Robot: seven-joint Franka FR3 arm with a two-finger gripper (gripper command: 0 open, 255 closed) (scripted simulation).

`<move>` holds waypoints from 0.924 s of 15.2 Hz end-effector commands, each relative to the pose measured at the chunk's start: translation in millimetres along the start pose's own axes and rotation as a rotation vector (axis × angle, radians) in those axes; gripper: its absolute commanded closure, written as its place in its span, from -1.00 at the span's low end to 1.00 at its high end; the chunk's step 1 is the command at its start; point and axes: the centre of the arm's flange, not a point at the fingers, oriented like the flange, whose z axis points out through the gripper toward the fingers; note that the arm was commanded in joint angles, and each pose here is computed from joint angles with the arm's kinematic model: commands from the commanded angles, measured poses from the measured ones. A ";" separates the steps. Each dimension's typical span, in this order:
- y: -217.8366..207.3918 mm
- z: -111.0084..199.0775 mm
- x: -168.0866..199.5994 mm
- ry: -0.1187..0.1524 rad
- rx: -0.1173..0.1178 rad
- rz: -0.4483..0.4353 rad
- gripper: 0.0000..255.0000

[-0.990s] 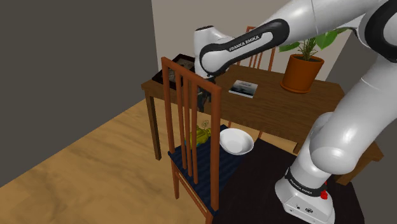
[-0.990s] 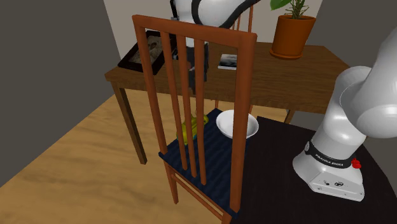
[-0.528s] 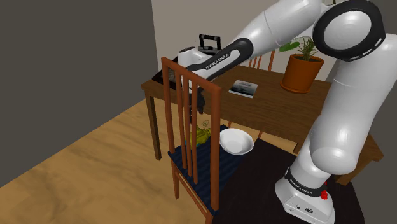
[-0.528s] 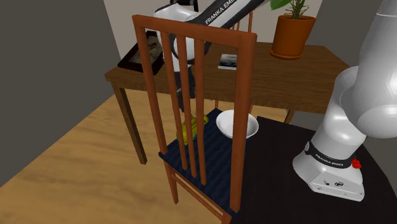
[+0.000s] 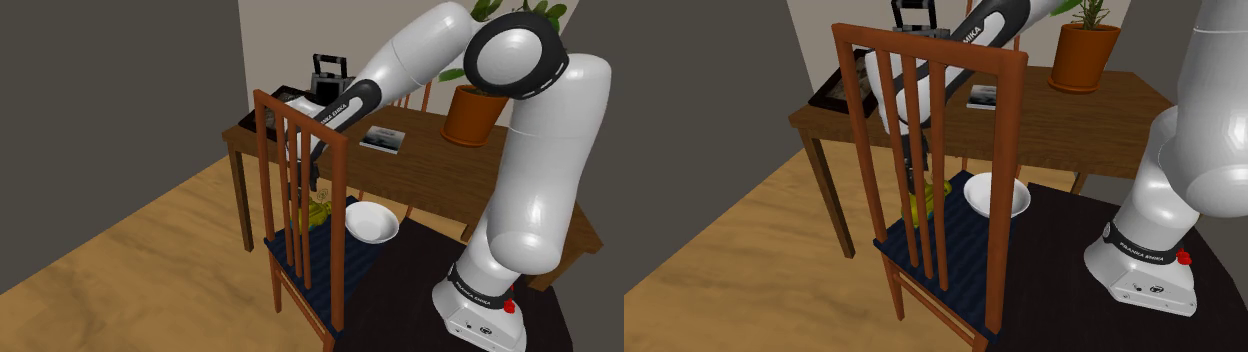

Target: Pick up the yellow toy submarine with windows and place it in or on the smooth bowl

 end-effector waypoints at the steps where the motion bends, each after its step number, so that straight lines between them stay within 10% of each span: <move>1: -0.1 7.6 0.2 0.000 0.000 0.000 -1.00; 8: -0.1 7.6 0.2 0.000 0.000 0.000 -1.00; 9: -0.1 7.6 0.2 0.000 0.000 0.000 1.00; 14: -0.1 7.6 0.3 0.000 0.000 0.000 1.00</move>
